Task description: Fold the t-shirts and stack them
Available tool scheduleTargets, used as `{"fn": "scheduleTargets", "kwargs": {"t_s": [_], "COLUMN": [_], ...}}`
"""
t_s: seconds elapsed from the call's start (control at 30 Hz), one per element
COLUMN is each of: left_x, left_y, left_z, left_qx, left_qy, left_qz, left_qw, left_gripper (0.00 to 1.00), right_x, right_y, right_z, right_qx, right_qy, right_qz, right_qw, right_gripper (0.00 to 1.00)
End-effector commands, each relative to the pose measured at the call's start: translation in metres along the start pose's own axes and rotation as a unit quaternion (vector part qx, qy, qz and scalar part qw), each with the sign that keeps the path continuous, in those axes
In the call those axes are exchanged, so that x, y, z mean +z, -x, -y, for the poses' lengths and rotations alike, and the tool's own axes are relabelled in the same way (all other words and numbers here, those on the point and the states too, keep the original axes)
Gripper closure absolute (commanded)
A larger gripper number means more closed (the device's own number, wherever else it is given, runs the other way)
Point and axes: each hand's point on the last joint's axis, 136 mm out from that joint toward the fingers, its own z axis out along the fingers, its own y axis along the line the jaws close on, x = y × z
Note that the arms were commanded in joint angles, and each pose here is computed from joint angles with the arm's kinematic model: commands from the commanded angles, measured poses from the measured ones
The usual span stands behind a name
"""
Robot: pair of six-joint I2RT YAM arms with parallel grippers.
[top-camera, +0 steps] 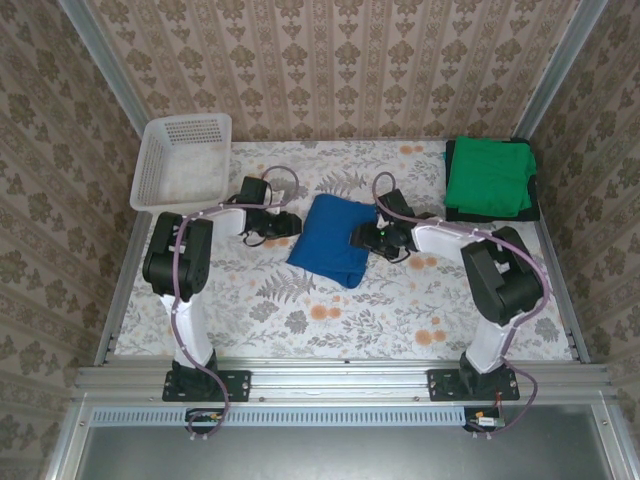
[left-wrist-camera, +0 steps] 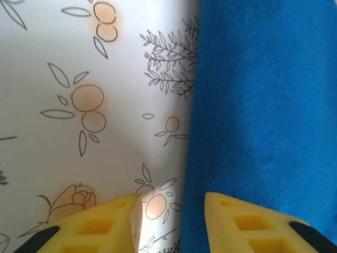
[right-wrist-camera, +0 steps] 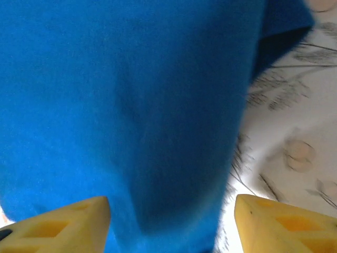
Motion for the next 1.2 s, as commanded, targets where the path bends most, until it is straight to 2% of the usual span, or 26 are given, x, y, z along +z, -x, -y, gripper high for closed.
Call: {"fn": "scheduleTargets", "kwargs": {"t_s": [0.0,0.13,0.2,0.27,0.53,0.8,0.93,0.97,1.03,1.1,1.17], "left_x": [-0.002,-0.002,-0.002,-0.001,-0.001,0.002,0.002,0.003,0.003,0.002,-0.001], "left_y": [0.001,0.0,0.0,-0.001,0.0,-0.009,-0.012,-0.014,-0.014,-0.015,-0.015], "left_z": [0.013,0.014,0.013,0.013,0.018,0.02,0.019,0.019,0.02,0.019,0.019], "left_qx": [0.01,0.011,0.01,0.01,0.01,0.002,-0.002,-0.004,-0.006,-0.006,-0.005], "left_qy": [-0.019,-0.018,-0.016,-0.015,-0.025,-0.039,-0.041,-0.042,-0.046,-0.046,-0.045], "left_qz": [0.006,0.003,0.001,0.0,-0.004,-0.011,-0.012,-0.013,-0.012,-0.012,-0.01], "left_qw": [1.0,1.0,1.0,1.0,1.0,0.999,0.999,0.999,0.999,0.999,0.999], "left_gripper": [0.62,0.62,0.62,0.62,0.63,0.66,0.66,0.66,0.66,0.67,0.67], "right_x": [0.014,0.025,0.031,0.04,0.061,0.053,0.044,0.045,0.051,0.056,0.053], "right_y": [0.009,0.0,-0.002,-0.005,-0.011,-0.013,-0.013,-0.013,-0.012,-0.01,-0.005], "right_z": [-0.014,0.003,0.004,-0.001,-0.046,-0.074,-0.068,-0.064,-0.055,-0.049,-0.047], "right_qx": [0.02,0.022,0.022,0.025,0.012,0.017,-0.001,-0.001,0.002,-0.002,-0.013], "right_qy": [0.016,-0.041,-0.046,-0.033,0.037,0.093,0.063,0.055,0.04,0.027,0.013], "right_qz": [0.002,0.001,-0.001,-0.012,-0.04,-0.054,-0.045,-0.042,-0.043,-0.044,-0.04], "right_qw": [1.0,0.999,0.999,0.999,0.998,0.994,0.997,0.998,0.998,0.999,0.999], "right_gripper": [0.37,0.37,0.37,0.38,0.56,0.49,0.48,0.52,0.66,0.72,0.83]}}
